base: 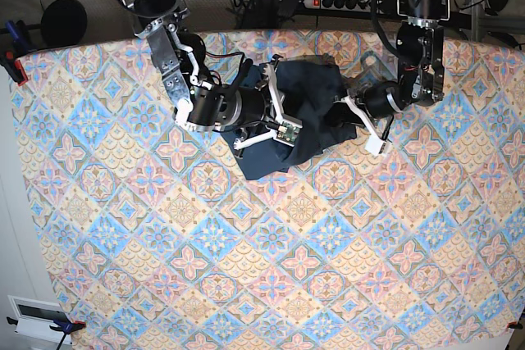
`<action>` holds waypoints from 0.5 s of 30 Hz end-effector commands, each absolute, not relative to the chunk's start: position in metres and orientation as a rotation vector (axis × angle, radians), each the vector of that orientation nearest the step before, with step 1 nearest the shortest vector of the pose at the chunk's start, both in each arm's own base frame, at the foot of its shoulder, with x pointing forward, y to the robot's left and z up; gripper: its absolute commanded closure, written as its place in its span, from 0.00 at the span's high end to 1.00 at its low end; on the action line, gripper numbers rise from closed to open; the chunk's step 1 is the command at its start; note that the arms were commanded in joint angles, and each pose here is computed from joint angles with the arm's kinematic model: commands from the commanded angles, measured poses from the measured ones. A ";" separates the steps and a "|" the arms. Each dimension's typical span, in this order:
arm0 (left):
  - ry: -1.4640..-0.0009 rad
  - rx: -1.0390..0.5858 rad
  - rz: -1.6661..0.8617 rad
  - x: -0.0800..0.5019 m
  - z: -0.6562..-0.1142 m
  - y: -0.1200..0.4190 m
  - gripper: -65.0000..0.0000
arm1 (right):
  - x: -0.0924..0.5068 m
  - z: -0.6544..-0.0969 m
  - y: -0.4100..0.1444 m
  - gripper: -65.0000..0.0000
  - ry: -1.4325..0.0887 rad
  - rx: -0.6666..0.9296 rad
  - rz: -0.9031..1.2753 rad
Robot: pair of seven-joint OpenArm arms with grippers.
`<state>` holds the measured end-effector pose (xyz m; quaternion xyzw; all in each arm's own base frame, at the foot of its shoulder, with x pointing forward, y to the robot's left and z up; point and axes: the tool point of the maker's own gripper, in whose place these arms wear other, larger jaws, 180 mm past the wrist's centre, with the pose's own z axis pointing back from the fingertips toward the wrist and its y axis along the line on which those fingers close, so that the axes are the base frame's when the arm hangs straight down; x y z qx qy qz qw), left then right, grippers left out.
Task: Layout the t-shirt on the table in an organized manner, then fold the t-shirt properly
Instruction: 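Lift the strip's end with the right gripper and fold it toward the left gripper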
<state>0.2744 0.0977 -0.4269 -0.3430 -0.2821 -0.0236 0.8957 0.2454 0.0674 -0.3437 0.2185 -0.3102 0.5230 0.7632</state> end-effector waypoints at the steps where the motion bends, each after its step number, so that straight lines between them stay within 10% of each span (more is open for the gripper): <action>1: -0.538 -0.681 -0.073 0.267 -0.435 0.097 0.03 | 0.254 -0.327 0.076 0.02 -0.755 0.500 1.137; 15: -0.534 -0.684 -0.068 0.266 -0.436 0.097 0.03 | 0.249 -0.298 0.103 0.37 -0.910 0.566 1.190</action>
